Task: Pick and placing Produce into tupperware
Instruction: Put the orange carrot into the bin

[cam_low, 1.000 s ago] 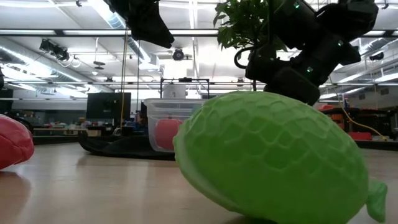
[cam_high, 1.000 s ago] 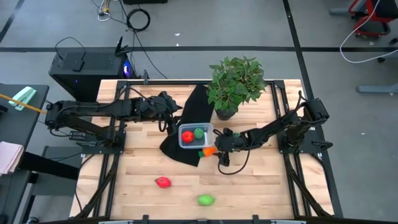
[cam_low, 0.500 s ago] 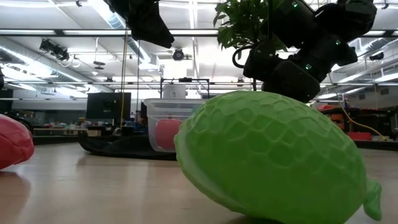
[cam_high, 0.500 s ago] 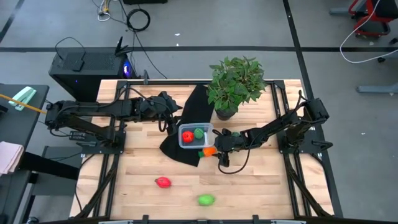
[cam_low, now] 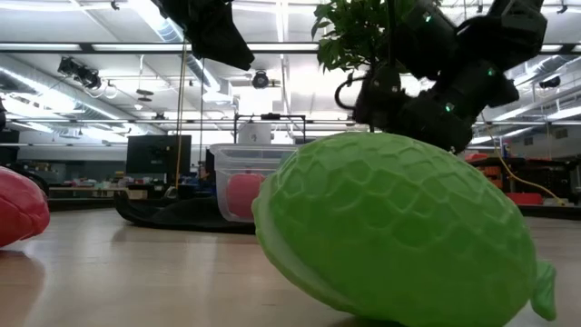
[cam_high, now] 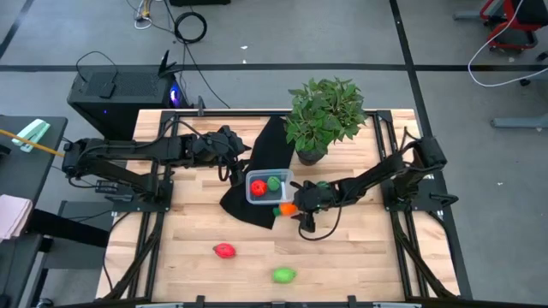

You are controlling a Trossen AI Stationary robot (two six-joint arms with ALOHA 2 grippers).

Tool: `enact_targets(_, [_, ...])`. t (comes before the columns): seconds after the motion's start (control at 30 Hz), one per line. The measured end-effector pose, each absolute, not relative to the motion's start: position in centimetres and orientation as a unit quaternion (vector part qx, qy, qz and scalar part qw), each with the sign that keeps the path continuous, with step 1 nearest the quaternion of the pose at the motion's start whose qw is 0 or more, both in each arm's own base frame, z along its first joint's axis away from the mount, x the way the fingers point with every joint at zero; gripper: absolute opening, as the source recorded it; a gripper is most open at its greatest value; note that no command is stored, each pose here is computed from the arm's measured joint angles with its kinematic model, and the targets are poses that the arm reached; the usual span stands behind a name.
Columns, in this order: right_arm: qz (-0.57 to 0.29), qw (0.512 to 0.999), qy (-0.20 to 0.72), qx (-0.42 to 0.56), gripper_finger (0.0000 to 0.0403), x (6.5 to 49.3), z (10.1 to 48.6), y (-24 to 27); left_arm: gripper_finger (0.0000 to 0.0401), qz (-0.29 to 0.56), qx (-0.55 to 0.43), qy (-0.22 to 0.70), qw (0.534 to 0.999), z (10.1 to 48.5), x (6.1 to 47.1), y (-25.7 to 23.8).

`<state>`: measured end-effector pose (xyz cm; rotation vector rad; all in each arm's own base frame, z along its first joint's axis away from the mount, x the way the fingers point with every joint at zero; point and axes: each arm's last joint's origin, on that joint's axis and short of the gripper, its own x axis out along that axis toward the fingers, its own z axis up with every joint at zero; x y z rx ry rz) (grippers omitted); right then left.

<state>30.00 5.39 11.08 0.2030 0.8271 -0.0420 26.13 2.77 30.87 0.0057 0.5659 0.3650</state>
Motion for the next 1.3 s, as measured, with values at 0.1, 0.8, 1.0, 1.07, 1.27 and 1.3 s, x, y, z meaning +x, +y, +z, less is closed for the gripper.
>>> enact_targets(0.1, [-0.030, 0.909, 0.400, 0.111, 0.0253, 30.2, 10.5, 5.5, 0.0186, 0.179, 0.002, 0.278, 0.944, 30.9, 26.1, 2.8])
enact_targets(0.8, [-0.024, 0.910, 0.396, 0.117, 0.0162, 30.2, 10.6, 5.7, 0.0188, 0.179, 0.003, 0.278, 0.944, 30.9, 26.1, 2.8])
enact_targets(1.0, [-0.014, 0.910, 0.398, 0.117, 0.0134, 30.2, 10.6, 5.9, 0.0183, 0.179, 0.003, 0.278, 0.944, 30.9, 26.1, 2.8])
enact_targets(1.07, [-0.010, 0.910, 0.398, 0.117, 0.0130, 30.1, 10.7, 6.2, 0.0184, 0.179, 0.003, 0.278, 0.944, 30.9, 26.1, 2.8])
enact_targets(1.27, [0.005, 0.913, 0.391, 0.113, 0.0132, 29.8, 11.5, 7.0, 0.0183, 0.179, 0.003, 0.278, 0.944, 30.9, 26.1, 2.8])
enact_targets(1.3, [0.007, 0.915, 0.387, 0.111, 0.0132, 29.7, 11.8, 7.2, 0.0183, 0.179, 0.003, 0.278, 0.944, 30.9, 26.1, 2.8])
